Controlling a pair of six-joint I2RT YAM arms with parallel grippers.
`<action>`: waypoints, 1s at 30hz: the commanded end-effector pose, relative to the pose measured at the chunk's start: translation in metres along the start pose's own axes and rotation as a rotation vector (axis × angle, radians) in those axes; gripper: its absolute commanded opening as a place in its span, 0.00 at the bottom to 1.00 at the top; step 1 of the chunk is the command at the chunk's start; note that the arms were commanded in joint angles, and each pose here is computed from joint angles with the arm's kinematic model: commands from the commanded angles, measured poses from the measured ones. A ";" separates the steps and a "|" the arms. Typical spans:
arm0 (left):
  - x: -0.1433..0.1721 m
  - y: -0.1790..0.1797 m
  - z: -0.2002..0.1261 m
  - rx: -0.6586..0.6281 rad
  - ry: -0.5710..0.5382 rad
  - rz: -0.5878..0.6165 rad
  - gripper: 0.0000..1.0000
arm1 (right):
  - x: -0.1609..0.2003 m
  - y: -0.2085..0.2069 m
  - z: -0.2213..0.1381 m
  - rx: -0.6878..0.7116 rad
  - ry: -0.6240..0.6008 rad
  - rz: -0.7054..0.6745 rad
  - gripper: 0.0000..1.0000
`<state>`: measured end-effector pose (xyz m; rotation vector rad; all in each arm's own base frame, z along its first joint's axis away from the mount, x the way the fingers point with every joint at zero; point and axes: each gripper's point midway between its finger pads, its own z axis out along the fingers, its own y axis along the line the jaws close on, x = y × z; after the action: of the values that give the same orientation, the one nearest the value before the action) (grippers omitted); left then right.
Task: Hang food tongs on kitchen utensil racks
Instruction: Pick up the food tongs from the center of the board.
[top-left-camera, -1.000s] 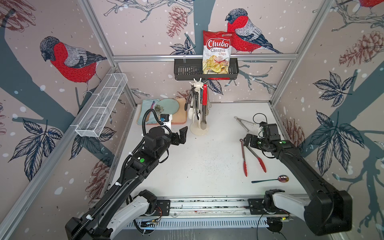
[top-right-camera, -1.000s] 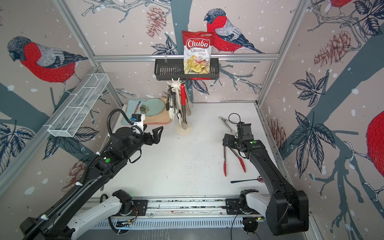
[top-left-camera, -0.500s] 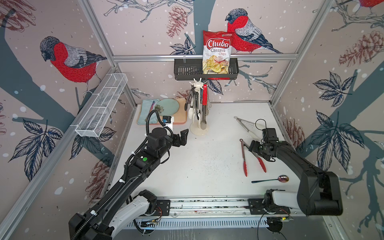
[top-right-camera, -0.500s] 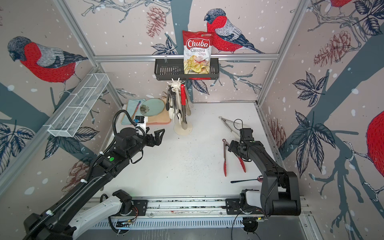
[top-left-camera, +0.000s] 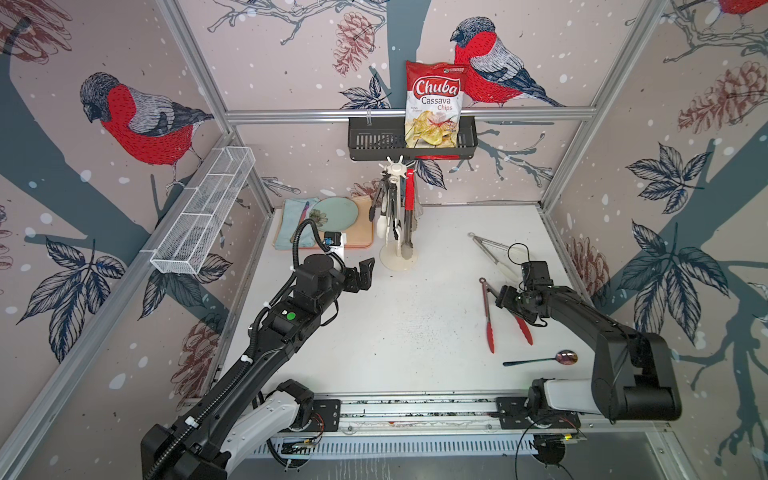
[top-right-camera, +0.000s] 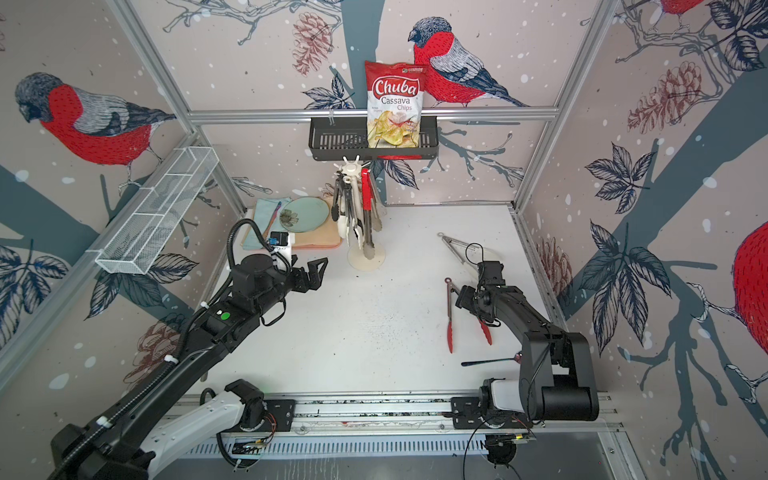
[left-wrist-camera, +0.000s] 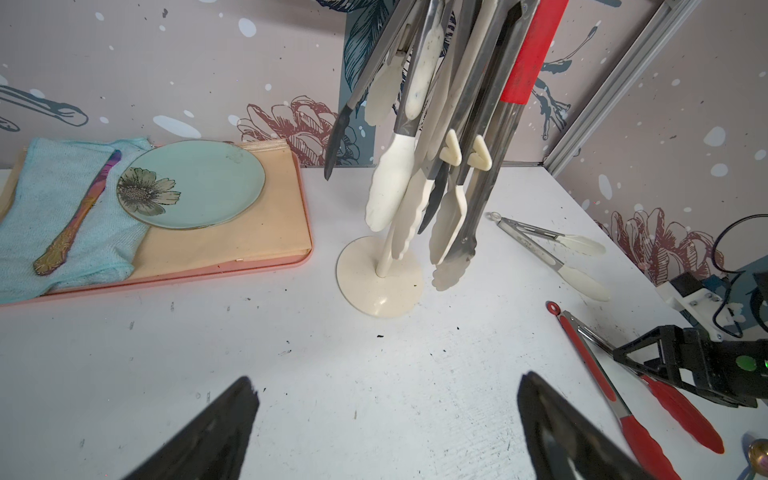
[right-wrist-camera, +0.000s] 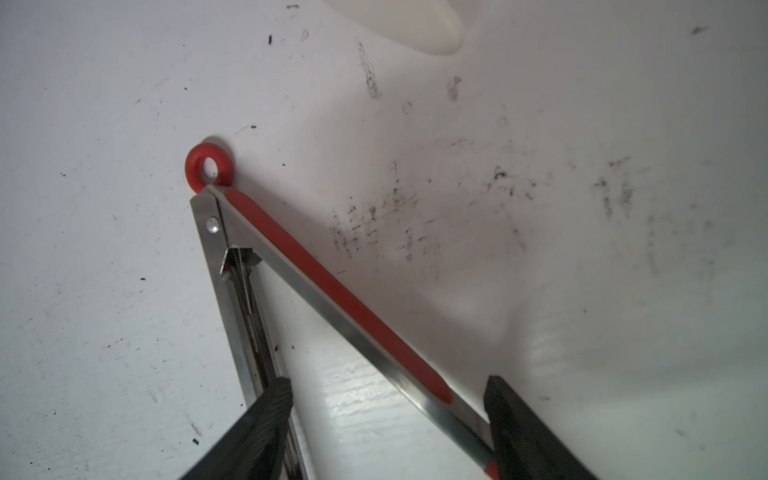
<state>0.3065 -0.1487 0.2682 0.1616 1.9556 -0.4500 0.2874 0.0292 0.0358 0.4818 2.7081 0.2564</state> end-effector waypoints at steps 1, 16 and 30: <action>-0.007 -0.001 0.000 0.007 -0.026 0.010 0.96 | 0.005 0.000 0.002 -0.002 0.012 -0.003 0.72; -0.005 0.007 -0.001 -0.023 -0.024 0.013 0.96 | 0.022 0.037 0.000 -0.068 0.038 -0.040 0.66; 0.002 0.009 -0.004 -0.021 -0.016 0.006 0.96 | 0.021 0.032 0.014 0.026 0.069 -0.199 0.52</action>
<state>0.3043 -0.1402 0.2630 0.1634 1.9573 -0.4192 0.2868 0.0688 0.0267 0.2766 2.7791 0.2253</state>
